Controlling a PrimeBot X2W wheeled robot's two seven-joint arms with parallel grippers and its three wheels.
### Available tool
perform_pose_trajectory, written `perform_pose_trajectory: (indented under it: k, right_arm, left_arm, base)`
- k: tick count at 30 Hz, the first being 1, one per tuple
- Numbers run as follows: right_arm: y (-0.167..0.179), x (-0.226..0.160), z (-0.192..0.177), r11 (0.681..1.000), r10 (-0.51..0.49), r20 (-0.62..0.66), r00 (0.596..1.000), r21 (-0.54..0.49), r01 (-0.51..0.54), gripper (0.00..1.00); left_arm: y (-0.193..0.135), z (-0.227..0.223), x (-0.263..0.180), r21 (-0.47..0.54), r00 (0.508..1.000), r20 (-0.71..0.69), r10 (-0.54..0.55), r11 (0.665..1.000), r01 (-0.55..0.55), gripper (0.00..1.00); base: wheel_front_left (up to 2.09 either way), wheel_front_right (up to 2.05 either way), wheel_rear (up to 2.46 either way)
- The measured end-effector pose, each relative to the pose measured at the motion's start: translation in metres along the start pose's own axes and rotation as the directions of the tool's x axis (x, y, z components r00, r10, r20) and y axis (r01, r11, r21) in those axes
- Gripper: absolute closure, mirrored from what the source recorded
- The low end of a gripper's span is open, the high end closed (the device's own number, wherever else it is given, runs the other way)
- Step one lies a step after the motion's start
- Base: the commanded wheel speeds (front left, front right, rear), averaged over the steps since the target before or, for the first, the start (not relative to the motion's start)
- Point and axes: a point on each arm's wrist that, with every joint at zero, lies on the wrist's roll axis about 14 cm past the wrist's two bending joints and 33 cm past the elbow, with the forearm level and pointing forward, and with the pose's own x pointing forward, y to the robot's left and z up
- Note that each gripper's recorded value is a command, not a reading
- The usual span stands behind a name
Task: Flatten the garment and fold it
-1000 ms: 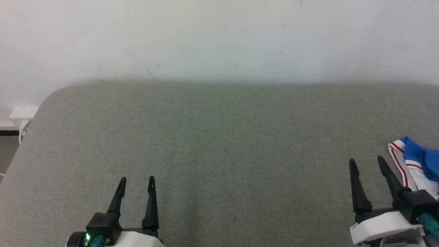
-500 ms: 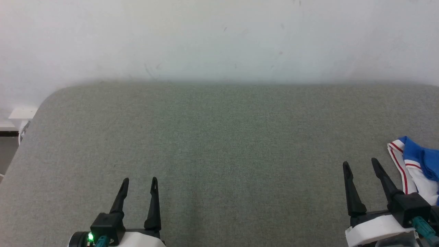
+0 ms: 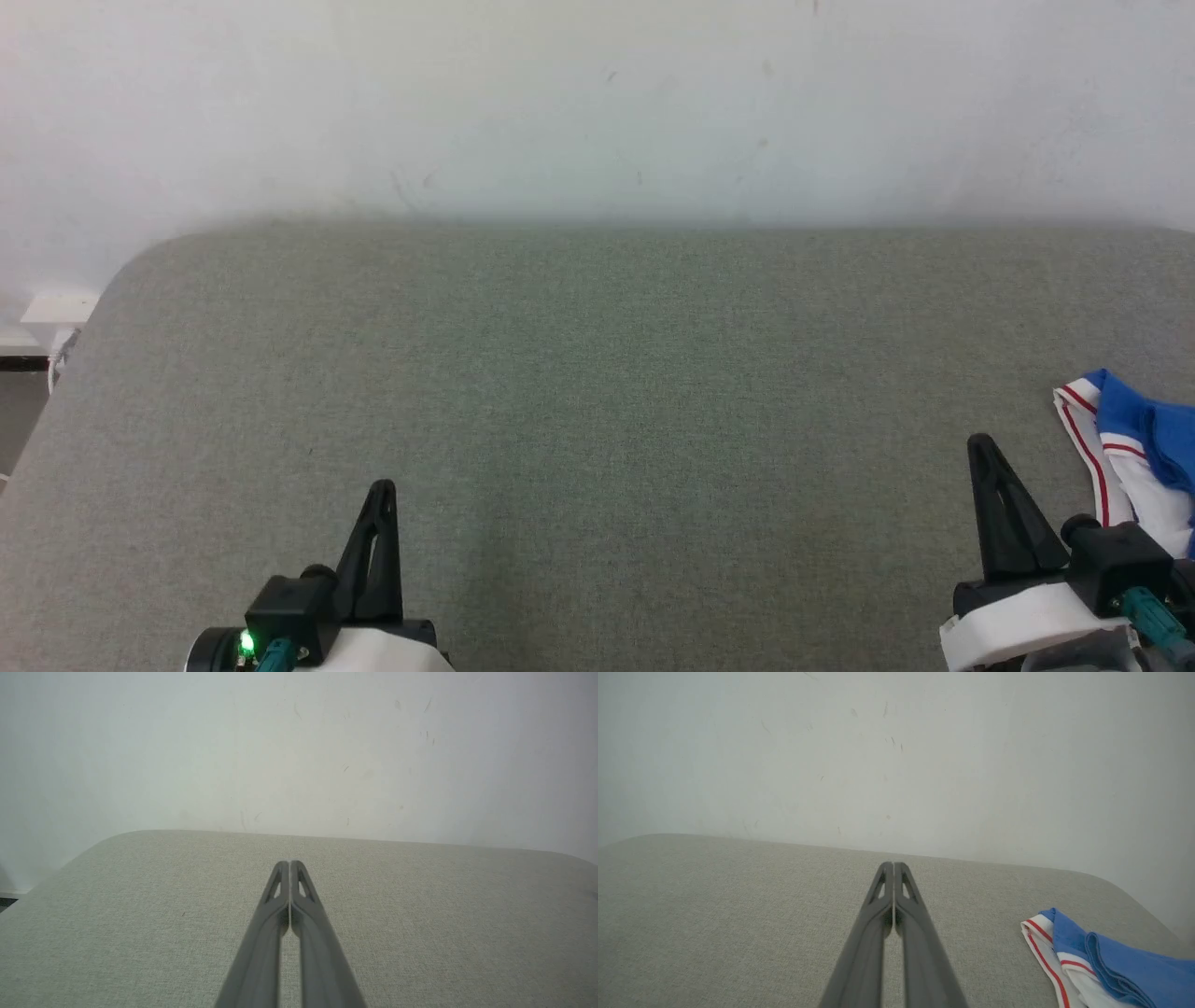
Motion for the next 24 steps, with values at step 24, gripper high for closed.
perform_pose_trajectory:
  k: [24]
  right_arm:
    - [-0.0002, -0.0006, -0.0035, 1.000, -0.001, -0.041, 0.999, -0.003, 0.001, 1.00]
  left_arm:
    - [-0.0011, -0.0030, 0.0045, 0.015, 0.999, -0.036, -0.007, 1.000, 0.007, 1.00]
  base:
    - [0.00, 0.00, 0.00]
